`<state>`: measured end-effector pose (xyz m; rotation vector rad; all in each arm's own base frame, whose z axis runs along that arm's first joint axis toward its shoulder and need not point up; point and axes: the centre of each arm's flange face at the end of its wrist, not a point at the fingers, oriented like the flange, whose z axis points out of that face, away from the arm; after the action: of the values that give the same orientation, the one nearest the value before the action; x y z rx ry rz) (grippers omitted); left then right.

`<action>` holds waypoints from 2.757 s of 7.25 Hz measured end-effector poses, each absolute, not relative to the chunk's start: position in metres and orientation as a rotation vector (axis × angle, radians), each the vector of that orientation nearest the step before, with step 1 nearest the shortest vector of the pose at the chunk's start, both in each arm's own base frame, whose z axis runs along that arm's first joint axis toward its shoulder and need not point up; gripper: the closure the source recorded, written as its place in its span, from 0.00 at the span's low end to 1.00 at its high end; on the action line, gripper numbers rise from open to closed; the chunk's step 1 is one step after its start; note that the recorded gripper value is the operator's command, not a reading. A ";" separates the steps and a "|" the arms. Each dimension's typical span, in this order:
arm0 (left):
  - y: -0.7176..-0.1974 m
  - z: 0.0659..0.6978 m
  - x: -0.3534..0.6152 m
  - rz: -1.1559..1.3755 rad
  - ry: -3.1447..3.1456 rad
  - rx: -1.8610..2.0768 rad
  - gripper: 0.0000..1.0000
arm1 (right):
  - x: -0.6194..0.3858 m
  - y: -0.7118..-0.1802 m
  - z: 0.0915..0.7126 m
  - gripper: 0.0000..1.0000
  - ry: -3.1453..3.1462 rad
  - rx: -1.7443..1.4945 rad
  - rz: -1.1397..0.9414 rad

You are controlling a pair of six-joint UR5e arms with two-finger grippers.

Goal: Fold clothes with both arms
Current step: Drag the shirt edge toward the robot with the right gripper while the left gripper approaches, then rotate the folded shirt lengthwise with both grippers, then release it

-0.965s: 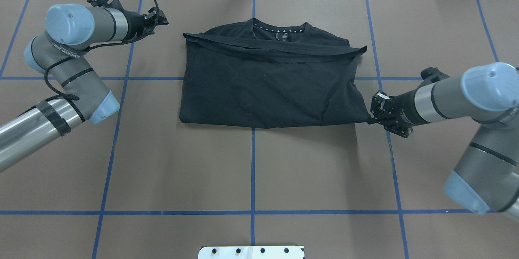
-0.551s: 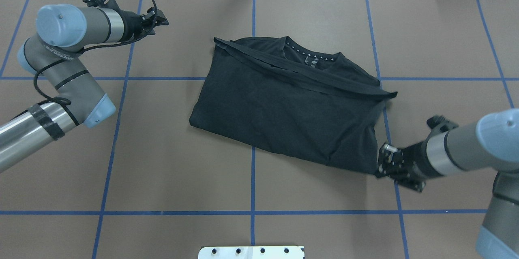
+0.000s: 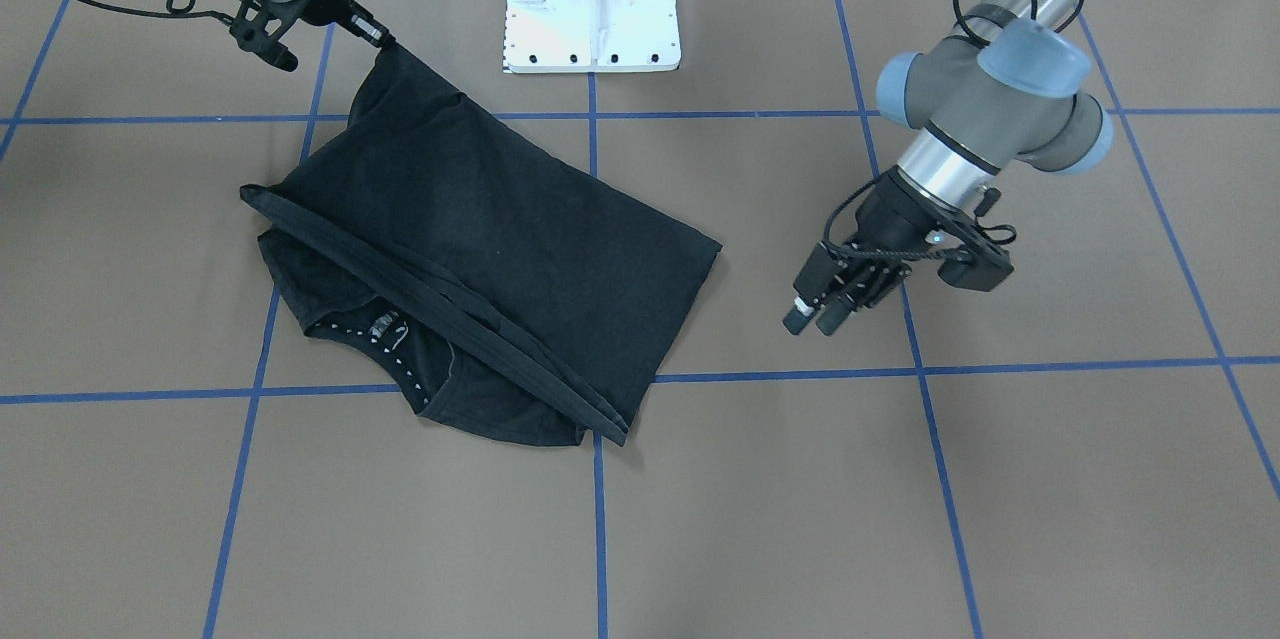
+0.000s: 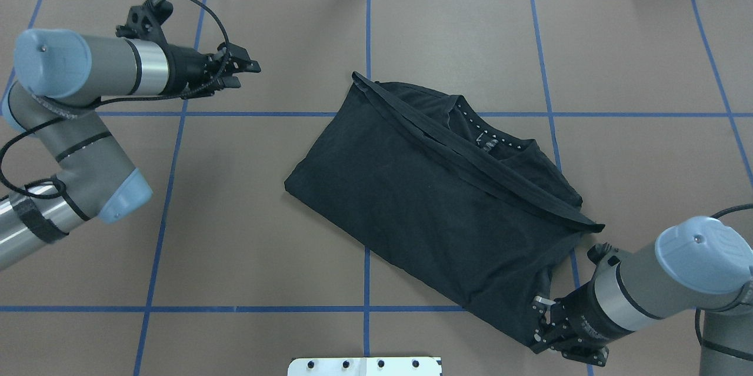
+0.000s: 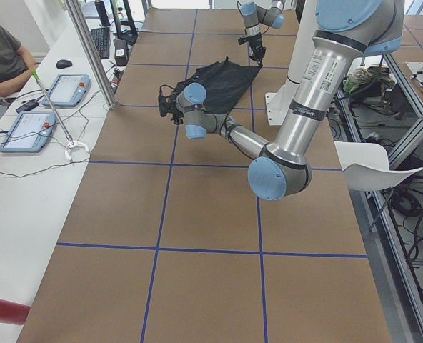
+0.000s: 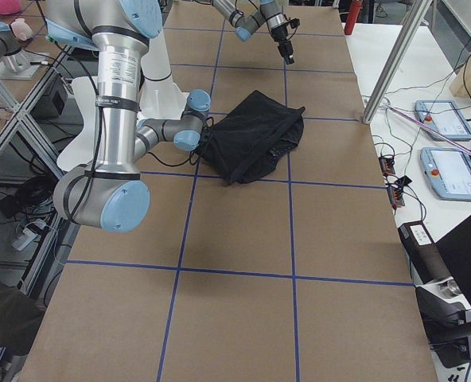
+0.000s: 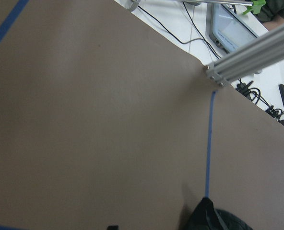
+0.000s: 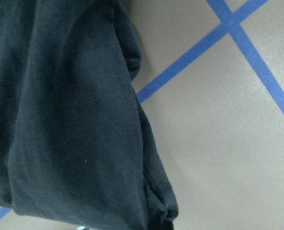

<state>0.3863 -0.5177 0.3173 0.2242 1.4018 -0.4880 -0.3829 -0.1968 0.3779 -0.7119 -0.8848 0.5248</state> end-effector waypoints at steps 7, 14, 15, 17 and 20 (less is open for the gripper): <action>-0.388 0.298 0.510 -0.502 1.210 0.091 0.43 | -0.387 -0.179 0.371 1.00 -0.865 -0.753 0.516; -0.376 0.307 0.528 -0.485 1.125 0.060 1.00 | -0.383 -0.187 0.371 1.00 -0.874 -0.746 0.533; -0.376 0.307 0.527 -0.480 1.125 0.066 1.00 | -0.381 -0.188 0.371 1.00 -0.874 -0.745 0.537; -0.391 0.308 0.517 -0.449 1.119 0.118 1.00 | -0.379 -0.189 0.370 1.00 -0.871 -0.755 0.561; -0.470 0.320 0.479 -0.449 1.068 0.259 1.00 | -0.365 -0.206 0.362 0.81 -0.901 -0.745 0.606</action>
<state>0.4790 -0.4696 0.3197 0.2595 1.0679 -0.4489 -0.3653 -0.2062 0.3624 -0.7450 -0.9009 0.6062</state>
